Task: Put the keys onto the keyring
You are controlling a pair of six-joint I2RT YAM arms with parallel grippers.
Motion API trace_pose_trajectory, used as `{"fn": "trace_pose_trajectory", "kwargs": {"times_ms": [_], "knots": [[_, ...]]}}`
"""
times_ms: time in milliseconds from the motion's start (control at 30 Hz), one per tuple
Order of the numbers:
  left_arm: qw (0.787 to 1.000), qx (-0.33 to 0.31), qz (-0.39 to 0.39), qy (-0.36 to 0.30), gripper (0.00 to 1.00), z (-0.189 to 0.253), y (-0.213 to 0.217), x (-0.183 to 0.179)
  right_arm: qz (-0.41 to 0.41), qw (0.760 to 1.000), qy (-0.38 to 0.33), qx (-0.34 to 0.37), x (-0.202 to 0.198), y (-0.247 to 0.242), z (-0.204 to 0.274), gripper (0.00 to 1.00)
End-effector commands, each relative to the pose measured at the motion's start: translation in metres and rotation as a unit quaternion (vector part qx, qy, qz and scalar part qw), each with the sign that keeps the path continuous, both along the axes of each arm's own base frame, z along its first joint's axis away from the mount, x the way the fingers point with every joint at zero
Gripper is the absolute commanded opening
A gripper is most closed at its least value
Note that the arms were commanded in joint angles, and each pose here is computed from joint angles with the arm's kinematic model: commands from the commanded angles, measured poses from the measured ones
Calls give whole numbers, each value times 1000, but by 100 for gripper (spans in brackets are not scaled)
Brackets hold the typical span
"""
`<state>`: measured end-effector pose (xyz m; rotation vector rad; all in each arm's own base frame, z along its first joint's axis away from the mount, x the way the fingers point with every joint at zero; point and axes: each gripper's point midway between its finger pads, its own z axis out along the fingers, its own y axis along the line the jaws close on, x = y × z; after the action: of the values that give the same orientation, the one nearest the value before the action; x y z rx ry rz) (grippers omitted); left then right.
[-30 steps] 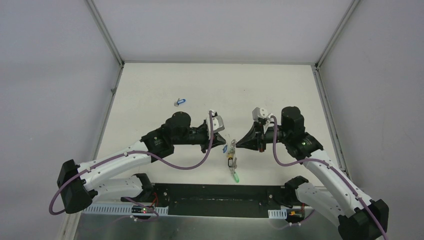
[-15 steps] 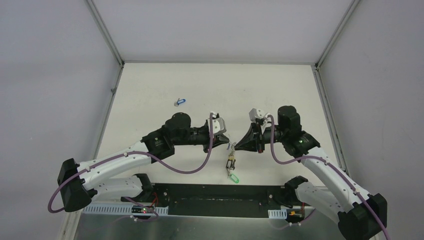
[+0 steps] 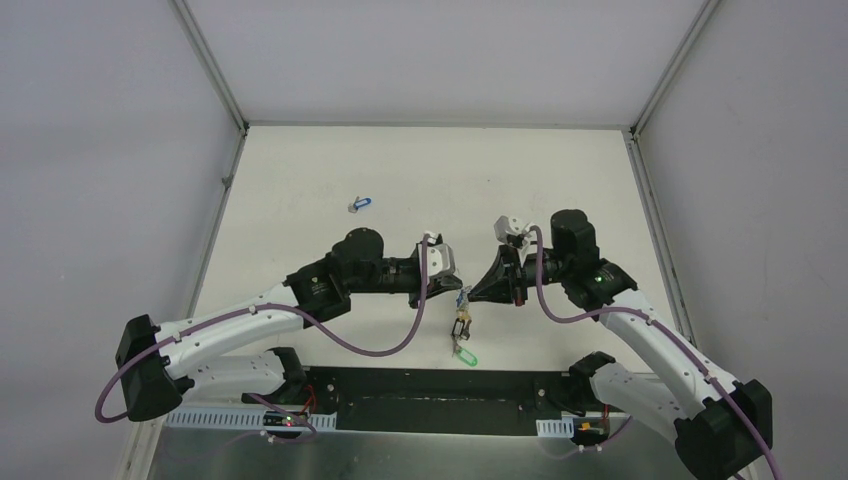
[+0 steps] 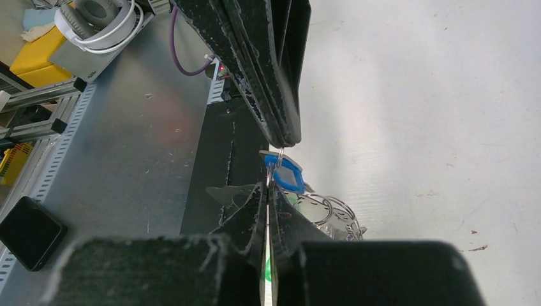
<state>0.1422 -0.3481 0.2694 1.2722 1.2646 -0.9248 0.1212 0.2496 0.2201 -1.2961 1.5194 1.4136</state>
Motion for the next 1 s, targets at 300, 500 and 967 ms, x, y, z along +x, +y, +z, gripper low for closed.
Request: {"fn": "trace_pose_trajectory", "kwargs": {"times_ms": [300, 500, 967], "knots": [[998, -32, -37, -48, 0, 29, -12, -11, 27, 998, -44, 31, -2, 5, 27, 0], [997, -30, -50, -56, 0, 27, -11, -18, 24, 998, -45, 29, -1, 5, 27, 0], [996, -30, -58, -68, 0, 26, 0, -28, 17, 999, -43, 23, 0, 5, 24, 0]]}}
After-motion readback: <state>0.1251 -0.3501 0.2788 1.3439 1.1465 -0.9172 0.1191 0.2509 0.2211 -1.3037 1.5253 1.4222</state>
